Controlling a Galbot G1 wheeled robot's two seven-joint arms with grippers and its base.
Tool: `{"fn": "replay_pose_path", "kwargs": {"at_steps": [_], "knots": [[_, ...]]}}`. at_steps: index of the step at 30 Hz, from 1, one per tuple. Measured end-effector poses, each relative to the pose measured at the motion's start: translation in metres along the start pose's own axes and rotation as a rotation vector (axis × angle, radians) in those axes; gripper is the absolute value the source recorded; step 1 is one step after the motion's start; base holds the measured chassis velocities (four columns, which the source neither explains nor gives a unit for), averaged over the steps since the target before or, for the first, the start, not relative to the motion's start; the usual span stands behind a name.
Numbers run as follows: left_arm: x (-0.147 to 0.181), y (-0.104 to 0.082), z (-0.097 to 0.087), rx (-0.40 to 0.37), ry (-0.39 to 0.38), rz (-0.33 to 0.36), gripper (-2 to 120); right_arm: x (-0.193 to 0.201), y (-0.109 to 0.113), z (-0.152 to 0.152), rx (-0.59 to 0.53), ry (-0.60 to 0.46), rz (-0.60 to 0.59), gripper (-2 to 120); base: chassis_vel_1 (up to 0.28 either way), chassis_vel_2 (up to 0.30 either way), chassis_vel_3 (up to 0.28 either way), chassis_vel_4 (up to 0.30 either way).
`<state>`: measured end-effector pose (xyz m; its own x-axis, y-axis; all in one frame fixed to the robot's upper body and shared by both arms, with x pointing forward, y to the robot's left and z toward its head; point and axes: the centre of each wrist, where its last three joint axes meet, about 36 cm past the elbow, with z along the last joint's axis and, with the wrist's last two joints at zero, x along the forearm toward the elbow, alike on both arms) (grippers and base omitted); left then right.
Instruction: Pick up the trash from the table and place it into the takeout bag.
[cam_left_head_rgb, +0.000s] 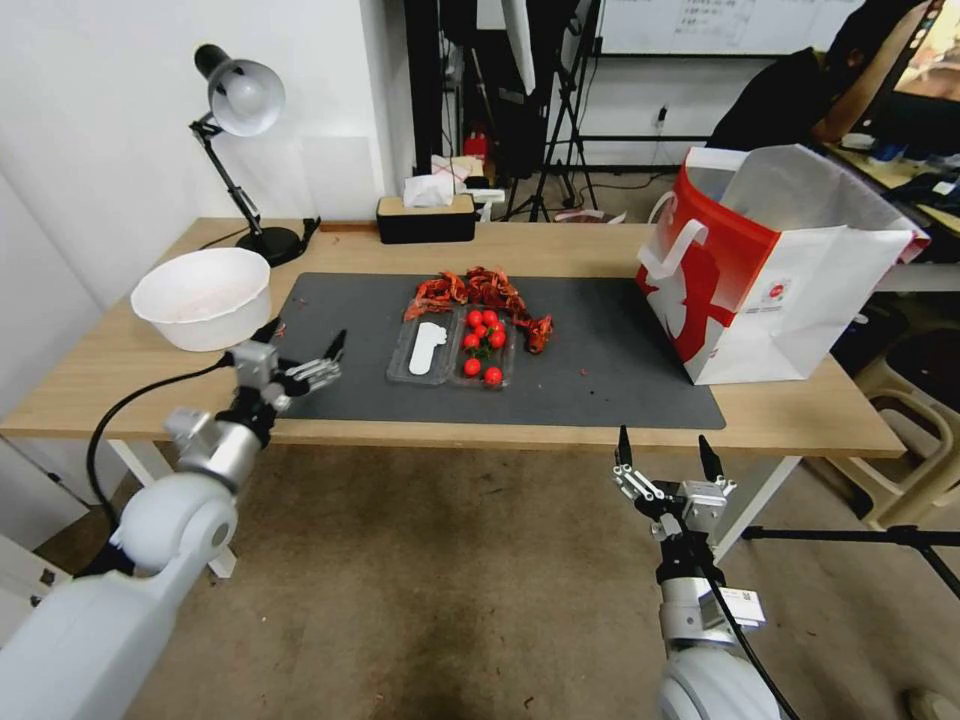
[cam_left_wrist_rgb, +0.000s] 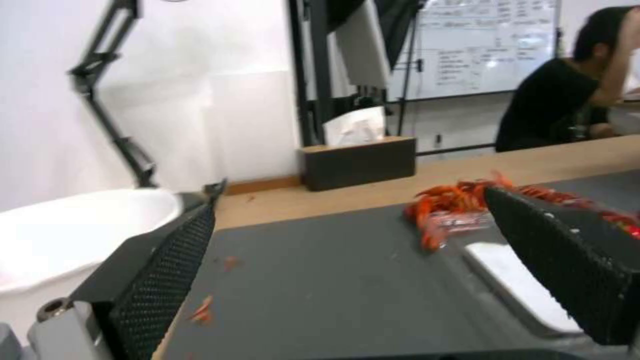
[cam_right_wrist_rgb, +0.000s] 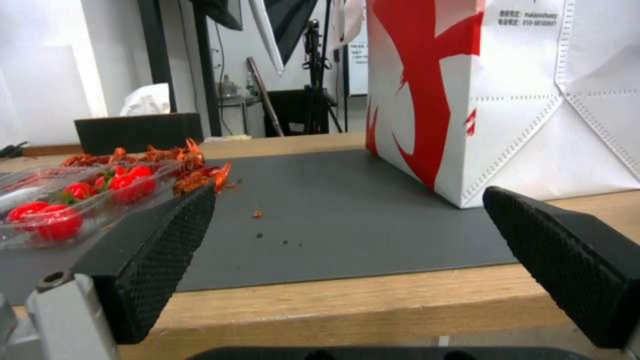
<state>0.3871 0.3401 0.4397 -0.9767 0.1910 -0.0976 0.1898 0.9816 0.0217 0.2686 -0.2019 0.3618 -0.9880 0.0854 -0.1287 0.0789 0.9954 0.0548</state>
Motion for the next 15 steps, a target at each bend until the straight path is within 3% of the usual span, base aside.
{"fn": "replay_pose_path", "kwargs": {"at_steps": [8, 15], "knots": [[0.049, 0.006, 0.019, 0.004, 0.027, -0.094, 100, 0.001, 0.002, 0.000, 0.000, -0.001, -0.007, 100, 0.000, 0.000, 0.000, 0.000], [0.075, 0.005, 0.035, 0.005, 0.038, -0.130, 100, 0.001, 0.003, 0.001, 0.001, 0.003, -0.013, 100, 0.000, 0.000, 0.000, 0.000]]}}
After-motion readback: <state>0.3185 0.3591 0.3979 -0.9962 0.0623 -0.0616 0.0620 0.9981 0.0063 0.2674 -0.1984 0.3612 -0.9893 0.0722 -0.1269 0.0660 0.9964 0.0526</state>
